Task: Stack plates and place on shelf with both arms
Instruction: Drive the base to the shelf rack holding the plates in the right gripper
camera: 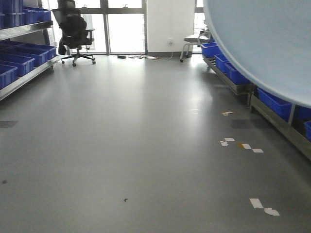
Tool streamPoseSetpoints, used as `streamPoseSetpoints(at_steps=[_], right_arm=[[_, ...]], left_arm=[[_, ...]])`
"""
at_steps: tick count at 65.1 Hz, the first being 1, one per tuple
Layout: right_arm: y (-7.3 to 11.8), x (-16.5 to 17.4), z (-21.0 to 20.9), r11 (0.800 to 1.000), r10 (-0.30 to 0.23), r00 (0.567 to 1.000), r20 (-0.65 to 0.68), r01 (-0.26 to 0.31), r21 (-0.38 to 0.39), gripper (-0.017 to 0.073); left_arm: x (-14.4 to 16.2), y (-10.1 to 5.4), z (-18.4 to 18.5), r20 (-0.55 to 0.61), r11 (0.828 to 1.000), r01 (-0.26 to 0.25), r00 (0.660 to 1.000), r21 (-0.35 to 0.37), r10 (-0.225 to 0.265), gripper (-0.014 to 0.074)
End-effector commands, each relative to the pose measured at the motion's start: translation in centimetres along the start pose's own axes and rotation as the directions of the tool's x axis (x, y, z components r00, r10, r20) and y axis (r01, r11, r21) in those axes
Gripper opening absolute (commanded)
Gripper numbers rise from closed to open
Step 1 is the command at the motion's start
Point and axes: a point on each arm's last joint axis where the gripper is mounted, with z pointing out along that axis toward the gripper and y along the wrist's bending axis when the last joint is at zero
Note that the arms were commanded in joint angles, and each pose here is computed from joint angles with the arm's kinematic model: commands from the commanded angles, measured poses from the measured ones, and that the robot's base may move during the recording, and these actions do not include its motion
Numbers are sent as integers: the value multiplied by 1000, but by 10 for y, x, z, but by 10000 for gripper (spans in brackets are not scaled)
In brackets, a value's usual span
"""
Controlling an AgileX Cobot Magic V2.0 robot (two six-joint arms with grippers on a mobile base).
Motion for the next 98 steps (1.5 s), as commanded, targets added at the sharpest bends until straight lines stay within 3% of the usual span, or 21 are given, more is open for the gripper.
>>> streamPoseSetpoints(at_steps=[1,98], right_arm=[[2,-18,-3,1000,0,992,126,0,-1,48],[2,-18,-3,1000,0,992,126,0,-1,48]], left_arm=[[-18,2,-1,102,1000,9,995,-21,-7,82],[-18,2,-1,102,1000,9,995,-21,-7,82]])
